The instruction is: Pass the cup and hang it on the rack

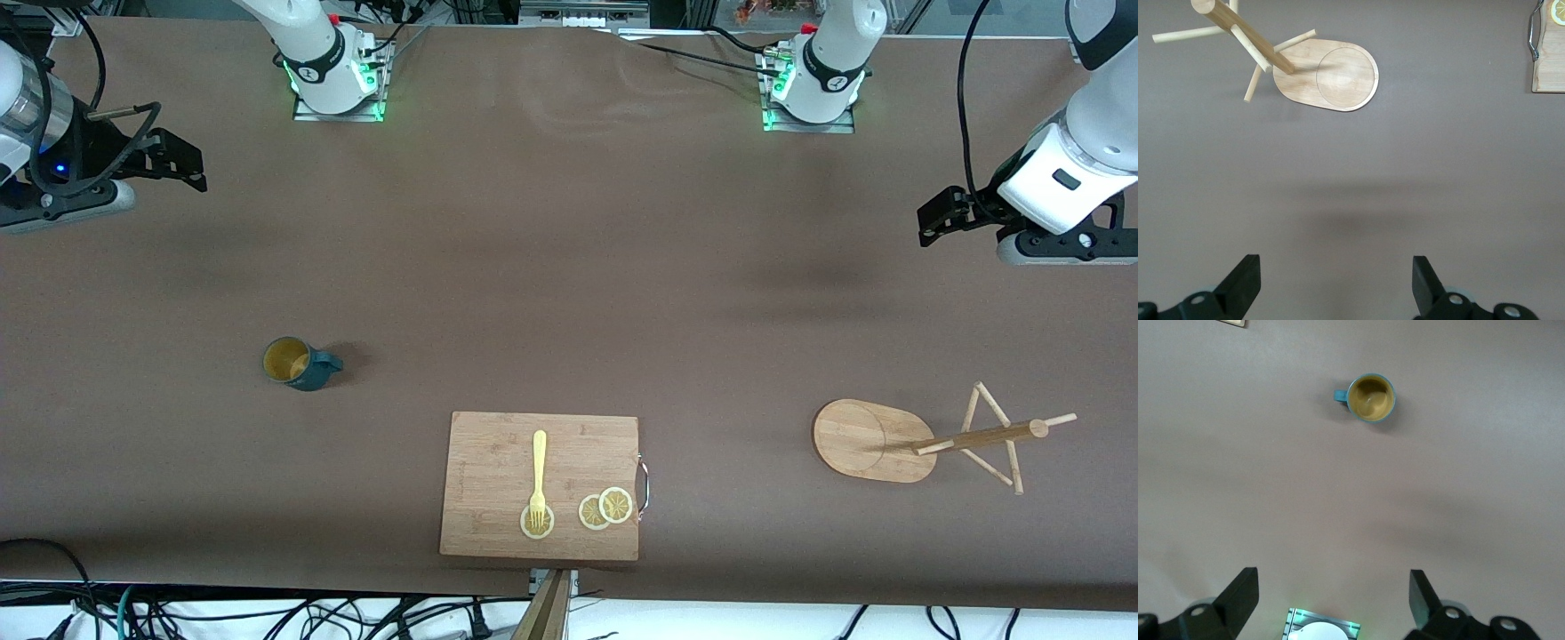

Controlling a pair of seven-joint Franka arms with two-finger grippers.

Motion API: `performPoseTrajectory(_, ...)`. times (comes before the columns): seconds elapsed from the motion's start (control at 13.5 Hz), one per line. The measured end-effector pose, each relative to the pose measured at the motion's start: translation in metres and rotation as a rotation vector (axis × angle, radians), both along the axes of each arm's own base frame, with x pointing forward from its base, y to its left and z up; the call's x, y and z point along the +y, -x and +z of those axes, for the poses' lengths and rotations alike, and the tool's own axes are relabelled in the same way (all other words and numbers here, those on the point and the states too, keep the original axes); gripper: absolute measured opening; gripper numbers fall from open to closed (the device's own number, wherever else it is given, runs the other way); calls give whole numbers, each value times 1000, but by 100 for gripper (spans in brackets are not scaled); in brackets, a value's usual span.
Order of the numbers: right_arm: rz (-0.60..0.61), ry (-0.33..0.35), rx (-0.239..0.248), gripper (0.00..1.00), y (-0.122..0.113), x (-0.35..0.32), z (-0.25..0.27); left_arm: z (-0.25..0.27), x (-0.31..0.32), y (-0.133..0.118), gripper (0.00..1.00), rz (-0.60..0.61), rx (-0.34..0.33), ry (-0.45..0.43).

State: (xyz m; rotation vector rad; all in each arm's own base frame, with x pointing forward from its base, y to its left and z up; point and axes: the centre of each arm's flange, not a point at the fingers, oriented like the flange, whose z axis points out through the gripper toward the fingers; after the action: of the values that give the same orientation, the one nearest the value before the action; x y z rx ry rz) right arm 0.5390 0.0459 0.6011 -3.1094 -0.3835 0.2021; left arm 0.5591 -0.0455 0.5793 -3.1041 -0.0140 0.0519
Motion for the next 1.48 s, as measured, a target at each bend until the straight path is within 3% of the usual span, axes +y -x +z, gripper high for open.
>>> performPoseTrajectory(0.74,-11,1,4,100,0,-6,0,0,0,0,100,0,1,0)
performPoseTrajectory(0.96,-27,4,26,100,-5,-15,-10,0,0,0,100,0,2,0)
performPoseTrajectory(1.26,-58,29,130,100,-37,-27,-85,0,0,0,100,0,2,0)
performPoseTrajectory(1.48,-78,48,123,100,-73,-38,-160,0,0,0,100,0,2,0)
